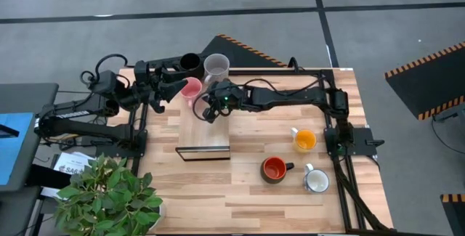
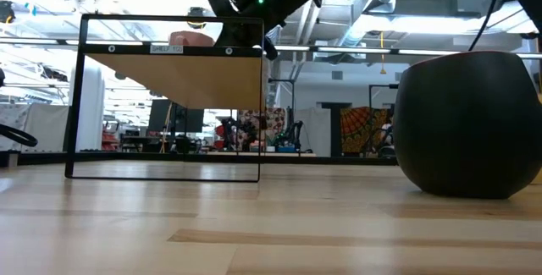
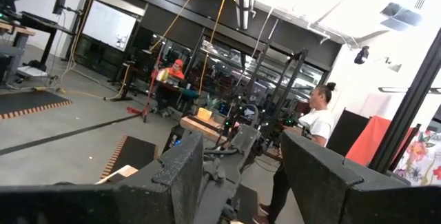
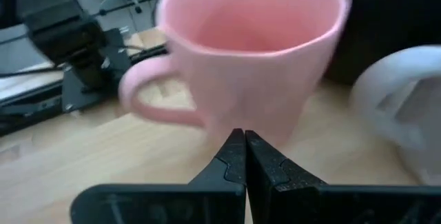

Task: Place coffee mugs
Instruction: Put the yellow mug on the shelf

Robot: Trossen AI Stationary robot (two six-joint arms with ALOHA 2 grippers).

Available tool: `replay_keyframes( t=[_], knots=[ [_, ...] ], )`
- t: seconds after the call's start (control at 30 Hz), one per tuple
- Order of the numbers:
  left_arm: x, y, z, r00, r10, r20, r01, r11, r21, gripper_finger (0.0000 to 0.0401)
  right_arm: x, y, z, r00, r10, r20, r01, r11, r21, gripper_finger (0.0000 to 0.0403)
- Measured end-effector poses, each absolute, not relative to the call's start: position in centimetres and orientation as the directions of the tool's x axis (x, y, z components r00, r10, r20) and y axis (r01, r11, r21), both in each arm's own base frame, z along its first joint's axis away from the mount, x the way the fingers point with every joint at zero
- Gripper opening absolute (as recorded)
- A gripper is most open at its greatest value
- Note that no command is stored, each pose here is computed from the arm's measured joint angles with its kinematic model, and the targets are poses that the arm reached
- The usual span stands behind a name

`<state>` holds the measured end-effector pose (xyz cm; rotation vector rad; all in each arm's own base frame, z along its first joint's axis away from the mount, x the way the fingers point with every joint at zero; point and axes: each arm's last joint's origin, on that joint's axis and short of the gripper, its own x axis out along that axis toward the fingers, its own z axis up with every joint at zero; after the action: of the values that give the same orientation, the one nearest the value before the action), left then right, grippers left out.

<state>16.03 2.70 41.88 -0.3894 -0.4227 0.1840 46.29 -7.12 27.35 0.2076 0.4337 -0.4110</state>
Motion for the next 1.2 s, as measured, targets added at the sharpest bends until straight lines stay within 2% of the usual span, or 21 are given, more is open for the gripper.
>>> replay_keyframes(
  t=[0.13, 0.27, 0.37, 0.5, 0.7, 0.83, 1.0, 1.13, 1.2],
  knots=[
    [16.0, 2.7, 41.9, 0.898, 0.252, 0.362, -0.093, 0.91, -0.404, 0.018, 44.8, -6.1, 28.3, 0.81, -0.217, -0.545, 0.329, 0.938, 0.114, 0.0018],
    [16.1, 2.7, 41.6, 0.909, 0.246, 0.335, -0.106, 0.916, -0.387, 0.018, 41.3, -4.3, 30.1, 0.719, -0.179, -0.672, 0.238, 0.971, -0.005, 0.0022],
    [16.2, 2.7, 41.4, 0.917, 0.248, 0.311, -0.126, 0.923, -0.364, 0.018, 38.0, -3.4, 30.2, 0.647, -0.176, -0.742, 0.221, 0.974, -0.039, 0.0022],
    [16.3, 2.7, 41.2, 0.923, 0.254, 0.29, -0.14, 0.921, -0.364, 0.018, 32.1, -2.7, 29.6, 0.62, -0.19, -0.761, 0.321, 0.947, 0.025, 0.0021],
    [16.3, 2.7, 41.1, 0.924, 0.255, 0.285, -0.142, 0.921, -0.363, 0.018, 23.8, -0.3, 29.8, 0.646, -0.129, -0.752, 0.434, 0.873, 0.223, 0.0036],
    [16.3, 2.7, 41.1, 0.924, 0.256, 0.285, -0.146, 0.923, -0.356, 0.018, 19.7, 0.0, 30.6, 0.598, -0.117, -0.793, 0.491, 0.835, 0.247, 0.0043],
    [16.3, 2.7, 41.1, 0.924, 0.256, 0.284, -0.147, 0.923, -0.355, 0.018, 16.0, -0.8, 30.5, 0.435, -0.104, -0.895, 0.643, 0.732, 0.227, 0.0063],
    [16.3, 2.7, 41.1, 0.925, 0.257, 0.279, -0.149, 0.923, -0.355, 0.018, 14.1, -0.8, 29.3, 0.224, -0.082, -0.971, 0.726, 0.679, 0.11, 0.0107],
    [16.3, 2.7, 41.1, 0.925, 0.257, 0.28, -0.149, 0.923, -0.355, 0.018, 13.6, -0.7, 28.3, 0.155, -0.065, -0.986, 0.739, 0.67, 0.072, 0.0135]
  ],
)
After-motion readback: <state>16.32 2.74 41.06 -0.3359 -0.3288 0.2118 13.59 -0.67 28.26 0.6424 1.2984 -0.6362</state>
